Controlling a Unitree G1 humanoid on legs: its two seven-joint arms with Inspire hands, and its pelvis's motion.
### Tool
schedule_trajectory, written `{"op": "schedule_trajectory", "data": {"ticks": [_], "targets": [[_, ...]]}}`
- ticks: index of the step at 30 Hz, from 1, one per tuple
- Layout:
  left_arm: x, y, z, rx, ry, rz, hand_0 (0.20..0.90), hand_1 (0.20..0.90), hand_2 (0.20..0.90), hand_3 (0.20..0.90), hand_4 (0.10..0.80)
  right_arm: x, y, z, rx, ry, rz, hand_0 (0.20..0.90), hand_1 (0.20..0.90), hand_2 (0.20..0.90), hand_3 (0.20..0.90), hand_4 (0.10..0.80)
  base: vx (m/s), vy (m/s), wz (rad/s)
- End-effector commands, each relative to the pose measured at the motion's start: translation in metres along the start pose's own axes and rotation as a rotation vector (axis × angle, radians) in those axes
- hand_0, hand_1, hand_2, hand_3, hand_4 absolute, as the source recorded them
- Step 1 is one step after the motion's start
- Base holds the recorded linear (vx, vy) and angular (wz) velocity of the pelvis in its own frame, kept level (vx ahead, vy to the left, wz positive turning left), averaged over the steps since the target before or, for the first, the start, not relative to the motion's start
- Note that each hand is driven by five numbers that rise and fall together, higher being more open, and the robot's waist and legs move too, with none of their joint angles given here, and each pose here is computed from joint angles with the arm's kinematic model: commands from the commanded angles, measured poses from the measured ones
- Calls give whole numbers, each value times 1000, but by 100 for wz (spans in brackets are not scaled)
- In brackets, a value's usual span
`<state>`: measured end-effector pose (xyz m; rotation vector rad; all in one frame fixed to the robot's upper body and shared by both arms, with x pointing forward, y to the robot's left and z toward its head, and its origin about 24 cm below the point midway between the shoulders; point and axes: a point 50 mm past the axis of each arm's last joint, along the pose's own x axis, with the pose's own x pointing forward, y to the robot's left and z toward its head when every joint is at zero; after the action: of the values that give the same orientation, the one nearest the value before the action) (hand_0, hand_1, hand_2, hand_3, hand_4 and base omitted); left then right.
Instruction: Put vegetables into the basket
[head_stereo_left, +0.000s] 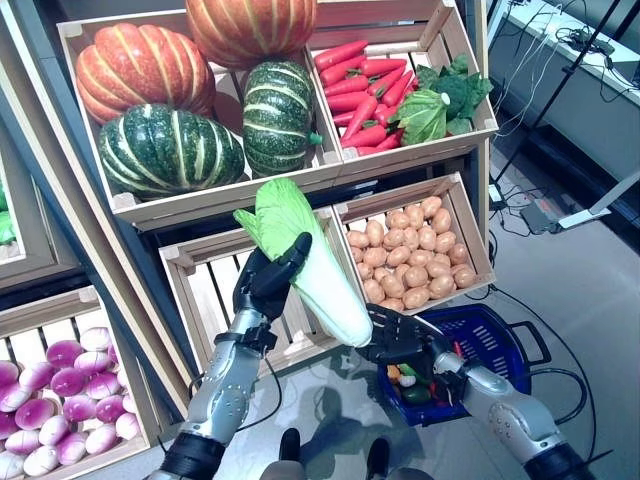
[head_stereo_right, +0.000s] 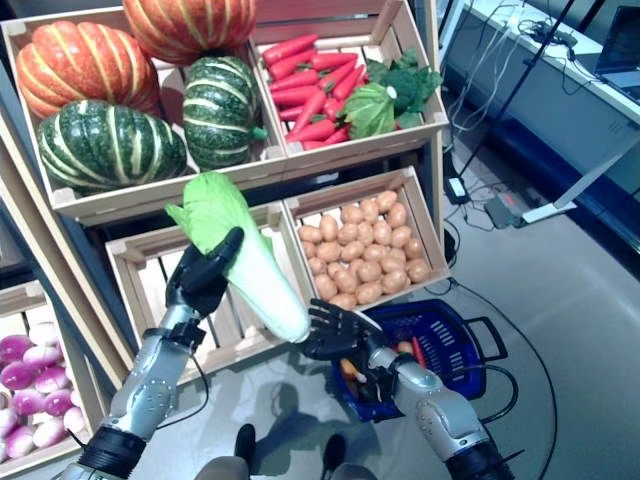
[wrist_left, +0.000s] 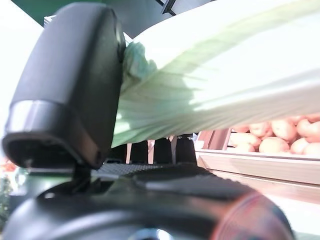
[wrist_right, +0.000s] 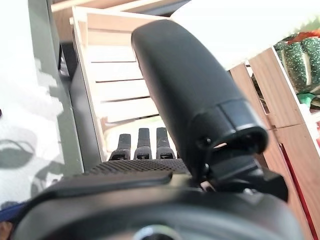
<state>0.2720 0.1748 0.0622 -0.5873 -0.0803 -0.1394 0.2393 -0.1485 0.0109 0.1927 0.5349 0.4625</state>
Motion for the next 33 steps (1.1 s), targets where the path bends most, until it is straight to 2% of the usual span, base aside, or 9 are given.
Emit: {"op": "schedule_trajectory", "data": {"ticks": [1, 19, 33], "targets": [[15, -24, 16, 68, -77, -147, 300, 300, 300, 300, 400, 8, 44, 44, 26, -167, 246, 900, 900, 900, 900, 800, 0, 0, 0], [18, -35, 1, 120, 12, -199, 300, 300, 300, 300, 400, 20, 71, 70, 96, -212, 328, 900, 900, 900, 900, 800, 0, 0, 0], [16, -29, -9, 207, 120, -222, 300, 300, 300, 300, 400, 19, 74, 83, 118, -238, 346, 900, 900, 900, 900, 800, 0, 0, 0]]}}
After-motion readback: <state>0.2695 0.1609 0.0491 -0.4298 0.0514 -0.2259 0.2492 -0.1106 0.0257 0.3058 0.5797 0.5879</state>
